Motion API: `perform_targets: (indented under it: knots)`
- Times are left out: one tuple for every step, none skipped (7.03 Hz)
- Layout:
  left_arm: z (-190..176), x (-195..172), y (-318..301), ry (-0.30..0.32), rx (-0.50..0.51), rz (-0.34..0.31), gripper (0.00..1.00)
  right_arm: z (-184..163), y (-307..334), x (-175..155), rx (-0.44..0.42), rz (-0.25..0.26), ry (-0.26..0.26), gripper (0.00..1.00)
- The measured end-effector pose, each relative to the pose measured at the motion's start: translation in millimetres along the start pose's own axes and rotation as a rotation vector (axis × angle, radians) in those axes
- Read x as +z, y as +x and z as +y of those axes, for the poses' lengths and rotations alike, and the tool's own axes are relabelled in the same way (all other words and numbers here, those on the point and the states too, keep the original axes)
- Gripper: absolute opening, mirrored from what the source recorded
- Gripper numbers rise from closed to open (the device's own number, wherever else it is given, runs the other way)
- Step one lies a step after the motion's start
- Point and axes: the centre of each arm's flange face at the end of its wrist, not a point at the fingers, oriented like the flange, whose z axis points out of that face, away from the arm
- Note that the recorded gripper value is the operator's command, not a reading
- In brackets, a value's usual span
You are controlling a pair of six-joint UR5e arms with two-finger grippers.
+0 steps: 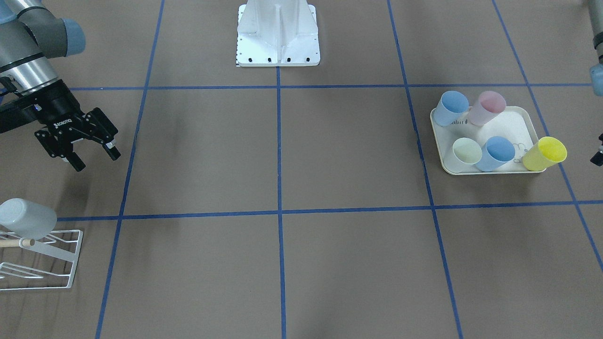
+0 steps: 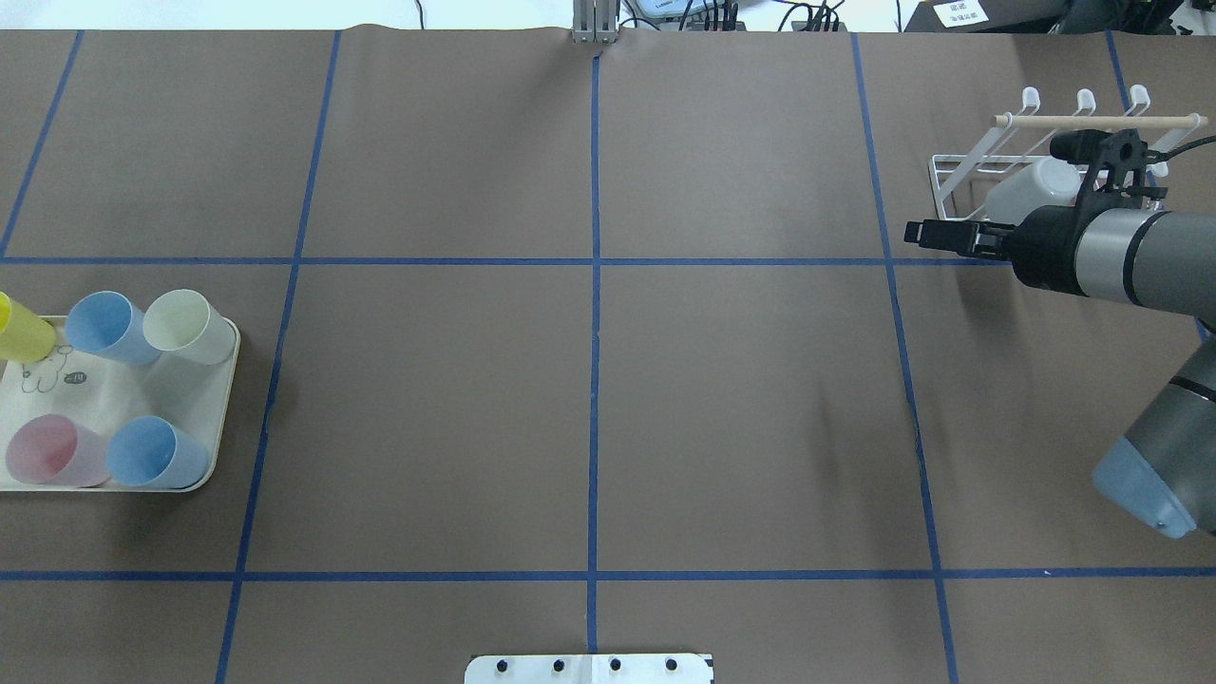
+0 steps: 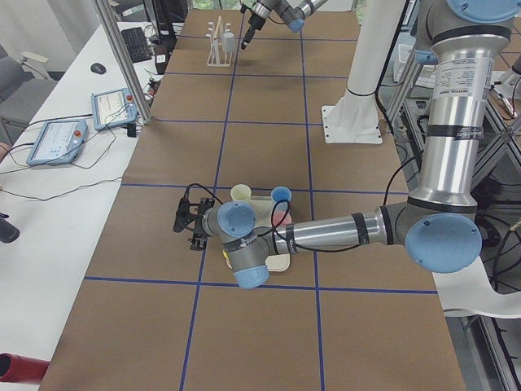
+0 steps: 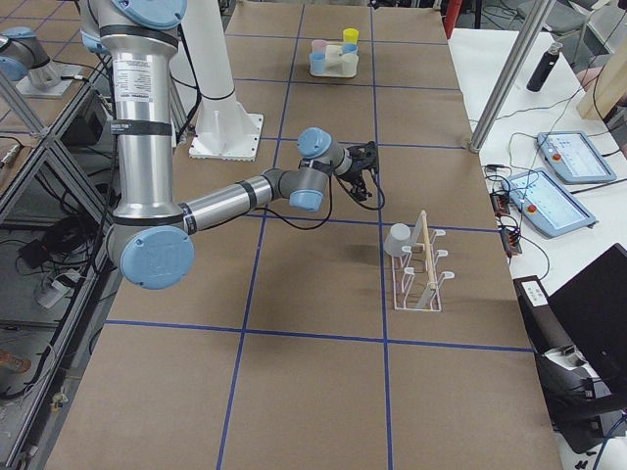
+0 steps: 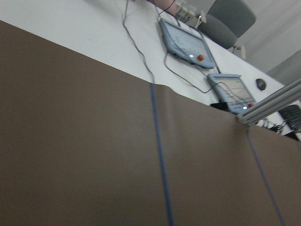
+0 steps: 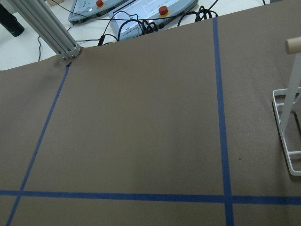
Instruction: Transfer IKEA cup to right arm and place on rack
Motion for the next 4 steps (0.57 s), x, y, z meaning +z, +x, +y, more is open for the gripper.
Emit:
perform_targets:
  knots:
    - [4,3,-22,-0.056,0.059,-0.061,0.99,7,-4,4,-0.006,0.0,0.0,1.0]
    - [12,5,-35,-0.106,0.055,-0.094,0.95,12,-8,7,-0.009,0.0,0.001,1.0]
    - [27,8,-42,-0.157,0.034,-0.1,0.95,17,-12,10,-0.007,-0.001,0.004,1.0]
    - [43,14,-42,-0.21,0.017,-0.083,0.95,23,-17,14,-0.007,-0.001,0.009,1.0]
